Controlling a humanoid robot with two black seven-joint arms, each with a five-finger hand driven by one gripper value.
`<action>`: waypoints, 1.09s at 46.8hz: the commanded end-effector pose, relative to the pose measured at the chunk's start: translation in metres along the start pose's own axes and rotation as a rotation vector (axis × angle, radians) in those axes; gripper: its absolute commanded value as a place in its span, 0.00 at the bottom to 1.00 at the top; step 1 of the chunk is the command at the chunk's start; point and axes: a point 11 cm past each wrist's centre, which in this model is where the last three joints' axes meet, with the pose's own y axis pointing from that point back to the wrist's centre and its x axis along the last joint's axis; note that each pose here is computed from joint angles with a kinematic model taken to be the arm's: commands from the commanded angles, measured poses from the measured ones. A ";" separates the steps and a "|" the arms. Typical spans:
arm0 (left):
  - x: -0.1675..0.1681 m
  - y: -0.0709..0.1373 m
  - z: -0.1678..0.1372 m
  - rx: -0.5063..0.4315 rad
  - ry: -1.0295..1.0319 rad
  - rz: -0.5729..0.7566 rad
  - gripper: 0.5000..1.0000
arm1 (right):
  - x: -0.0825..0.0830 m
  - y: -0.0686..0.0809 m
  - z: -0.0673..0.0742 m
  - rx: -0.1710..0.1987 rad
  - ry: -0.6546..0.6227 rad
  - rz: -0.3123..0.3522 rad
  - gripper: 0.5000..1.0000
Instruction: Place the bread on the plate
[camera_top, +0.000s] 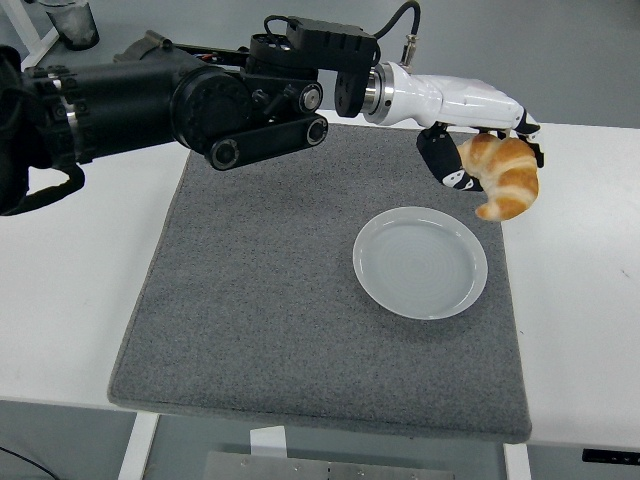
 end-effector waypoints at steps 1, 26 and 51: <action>-0.015 -0.001 -0.005 0.007 -0.006 -0.026 0.00 | 0.000 0.000 0.000 0.000 0.000 0.000 0.90; -0.096 -0.007 -0.031 0.058 -0.010 -0.146 0.00 | 0.000 0.000 0.000 0.000 0.000 0.000 0.91; -0.125 -0.002 -0.045 0.098 0.007 -0.174 0.00 | 0.000 0.000 0.000 0.000 0.000 0.000 0.90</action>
